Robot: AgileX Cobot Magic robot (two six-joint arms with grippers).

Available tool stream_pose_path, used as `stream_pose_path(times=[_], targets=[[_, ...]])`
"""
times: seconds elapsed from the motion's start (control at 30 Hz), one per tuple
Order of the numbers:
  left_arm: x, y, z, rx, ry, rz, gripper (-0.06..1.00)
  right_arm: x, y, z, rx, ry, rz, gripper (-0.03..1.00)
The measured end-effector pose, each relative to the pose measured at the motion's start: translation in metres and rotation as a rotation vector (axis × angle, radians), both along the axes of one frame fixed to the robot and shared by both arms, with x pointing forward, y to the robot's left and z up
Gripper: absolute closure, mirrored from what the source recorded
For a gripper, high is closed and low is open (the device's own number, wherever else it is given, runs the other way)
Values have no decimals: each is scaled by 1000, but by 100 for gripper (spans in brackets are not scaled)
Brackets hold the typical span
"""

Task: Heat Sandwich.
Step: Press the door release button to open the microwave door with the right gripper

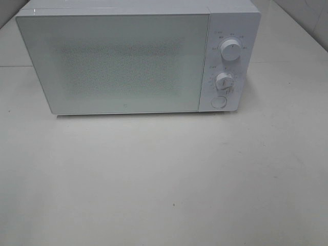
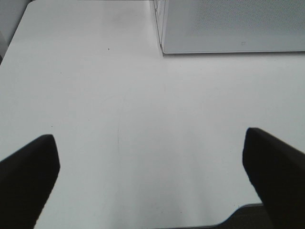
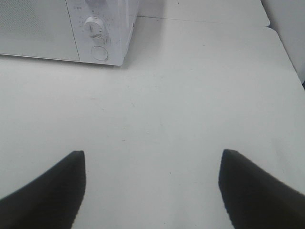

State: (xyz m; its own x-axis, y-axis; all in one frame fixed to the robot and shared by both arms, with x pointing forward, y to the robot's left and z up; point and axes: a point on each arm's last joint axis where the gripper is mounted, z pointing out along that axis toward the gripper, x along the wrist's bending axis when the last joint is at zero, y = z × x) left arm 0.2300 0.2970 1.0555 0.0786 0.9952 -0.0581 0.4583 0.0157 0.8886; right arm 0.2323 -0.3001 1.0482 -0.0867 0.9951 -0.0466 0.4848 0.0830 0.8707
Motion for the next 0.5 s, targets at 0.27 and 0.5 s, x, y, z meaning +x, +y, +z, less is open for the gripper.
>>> stream_pose_path(times=[0.27,0.5], targets=[[0,0,0,0,0,0,-5,0,0,6,3,-43,0,22],[0,0,0,0,0,0,-5,8,1,20,30,-176,-5,22]])
